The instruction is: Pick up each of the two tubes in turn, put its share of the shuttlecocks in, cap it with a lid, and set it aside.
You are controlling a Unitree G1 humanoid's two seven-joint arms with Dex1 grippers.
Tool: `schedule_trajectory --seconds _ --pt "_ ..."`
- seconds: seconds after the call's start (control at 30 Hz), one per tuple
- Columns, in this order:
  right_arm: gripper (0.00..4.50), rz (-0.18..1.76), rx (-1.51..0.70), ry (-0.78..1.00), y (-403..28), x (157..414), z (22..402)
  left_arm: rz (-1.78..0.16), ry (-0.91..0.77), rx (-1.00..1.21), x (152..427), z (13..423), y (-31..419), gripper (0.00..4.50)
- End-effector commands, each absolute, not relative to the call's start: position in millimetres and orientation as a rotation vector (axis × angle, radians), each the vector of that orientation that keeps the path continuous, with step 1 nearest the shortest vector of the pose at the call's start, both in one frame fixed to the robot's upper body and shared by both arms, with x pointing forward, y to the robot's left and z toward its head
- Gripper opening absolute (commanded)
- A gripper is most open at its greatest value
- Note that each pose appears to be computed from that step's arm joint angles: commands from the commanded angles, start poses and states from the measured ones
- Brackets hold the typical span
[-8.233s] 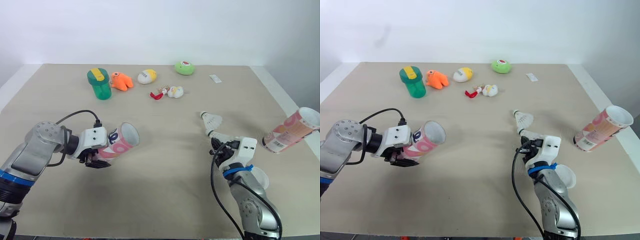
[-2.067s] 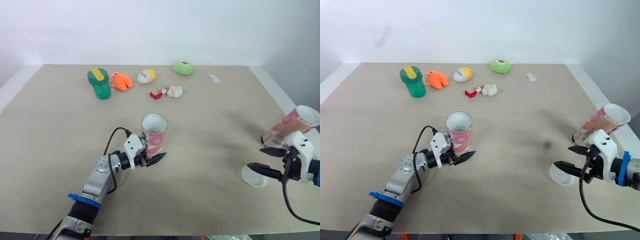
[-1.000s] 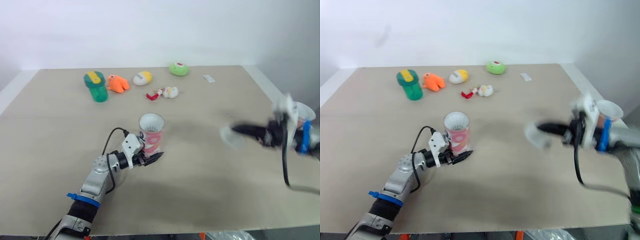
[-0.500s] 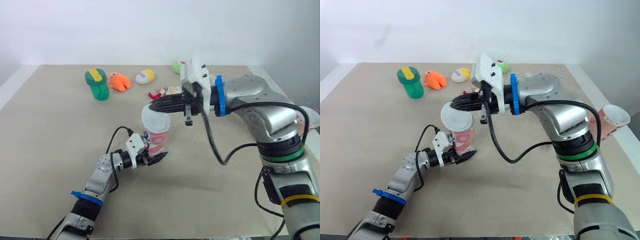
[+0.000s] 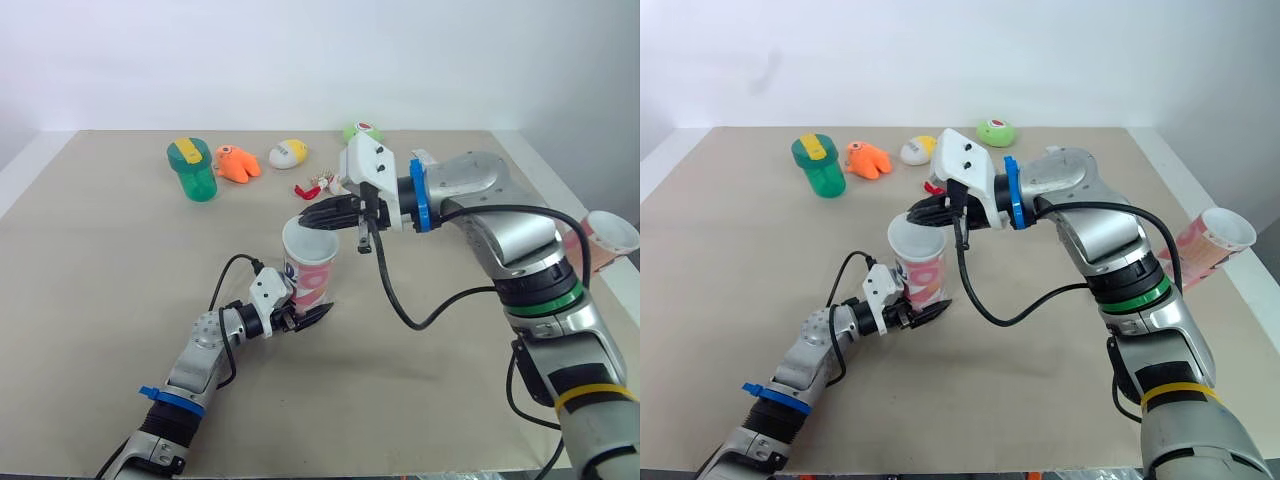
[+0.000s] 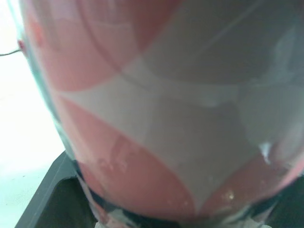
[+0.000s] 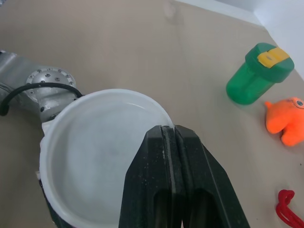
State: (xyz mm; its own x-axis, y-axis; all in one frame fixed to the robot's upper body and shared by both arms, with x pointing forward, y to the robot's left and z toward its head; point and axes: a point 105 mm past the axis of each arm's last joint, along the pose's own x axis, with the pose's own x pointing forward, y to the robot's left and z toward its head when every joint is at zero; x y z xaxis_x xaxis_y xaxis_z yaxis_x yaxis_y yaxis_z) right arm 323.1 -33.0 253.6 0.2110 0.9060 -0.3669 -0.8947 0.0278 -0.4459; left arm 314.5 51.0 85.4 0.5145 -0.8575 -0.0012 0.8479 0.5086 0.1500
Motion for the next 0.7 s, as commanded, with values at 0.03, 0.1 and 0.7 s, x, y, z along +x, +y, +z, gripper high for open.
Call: schedule_trajectory --seconds 0.03,0.1,0.7 --pt "0.16 1.385 -0.735 -0.071 -30.0 321.9 264.3 -1.033 0.02 0.15 310.6 63.7 54.0 3.47" --pt "0.16 1.384 -0.752 -0.07 -29.8 322.6 262.8 -1.035 0.02 0.15 310.1 63.7 53.7 3.47" --pt "0.16 1.33 -0.974 -0.086 -38.6 327.1 264.5 -1.045 0.031 0.151 308.0 62.6 52.7 3.47"
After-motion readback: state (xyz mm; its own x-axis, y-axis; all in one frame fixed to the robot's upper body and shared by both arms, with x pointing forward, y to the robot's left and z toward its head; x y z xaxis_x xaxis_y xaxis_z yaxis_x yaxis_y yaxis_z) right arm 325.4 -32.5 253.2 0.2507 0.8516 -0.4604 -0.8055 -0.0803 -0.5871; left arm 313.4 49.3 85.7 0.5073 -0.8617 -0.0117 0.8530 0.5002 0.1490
